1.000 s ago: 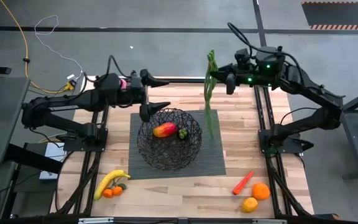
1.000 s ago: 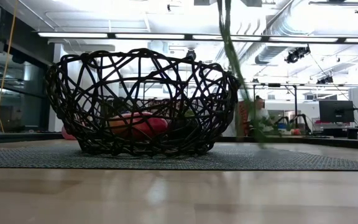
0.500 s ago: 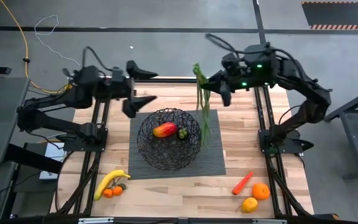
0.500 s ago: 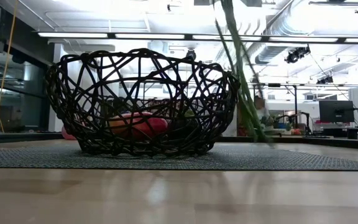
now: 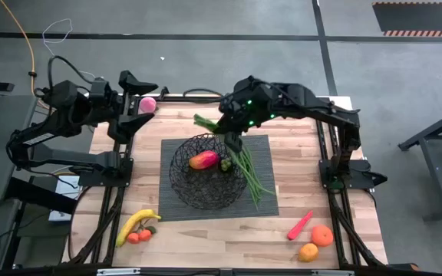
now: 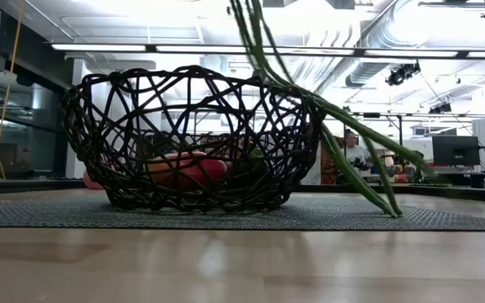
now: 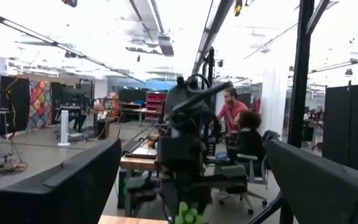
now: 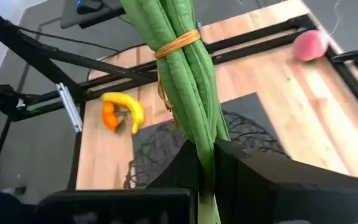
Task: Build produce basket
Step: Put the green beans into the black mesh basket
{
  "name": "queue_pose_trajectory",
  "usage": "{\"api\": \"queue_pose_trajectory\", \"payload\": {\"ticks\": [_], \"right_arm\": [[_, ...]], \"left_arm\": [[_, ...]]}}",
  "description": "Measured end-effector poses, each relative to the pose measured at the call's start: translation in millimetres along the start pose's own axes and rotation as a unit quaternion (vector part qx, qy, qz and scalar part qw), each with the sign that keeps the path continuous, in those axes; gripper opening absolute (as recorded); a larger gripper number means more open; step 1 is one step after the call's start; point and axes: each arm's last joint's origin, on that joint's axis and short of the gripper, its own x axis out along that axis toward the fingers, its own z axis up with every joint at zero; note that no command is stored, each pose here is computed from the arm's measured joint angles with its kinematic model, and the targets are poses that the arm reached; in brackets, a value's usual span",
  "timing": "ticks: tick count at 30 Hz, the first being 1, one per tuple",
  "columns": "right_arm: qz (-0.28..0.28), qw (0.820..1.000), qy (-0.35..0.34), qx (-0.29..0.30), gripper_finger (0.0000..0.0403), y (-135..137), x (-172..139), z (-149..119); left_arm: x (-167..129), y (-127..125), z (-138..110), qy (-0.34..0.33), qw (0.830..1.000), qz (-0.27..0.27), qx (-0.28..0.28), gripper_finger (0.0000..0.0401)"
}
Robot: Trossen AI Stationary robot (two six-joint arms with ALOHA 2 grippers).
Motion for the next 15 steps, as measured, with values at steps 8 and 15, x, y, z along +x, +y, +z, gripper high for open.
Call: {"api": "queue_pose_trajectory", "payload": {"ticks": [8, 15], "right_arm": [[-0.031, 0.999, 0.034, -0.003, 0.0, -3.8, 55.5, -7.7], [-0.083, 0.992, 0.091, -0.004, 0.0, -18.5, 119.9, -26.8]], "left_arm": [[-1.5, 1.6, -8.0, 0.041, 0.999, 0.021, -0.002, 0.039], [5.0, 4.5, -21.2, 0.092, 0.995, 0.037, -0.011, 0.039]]}}
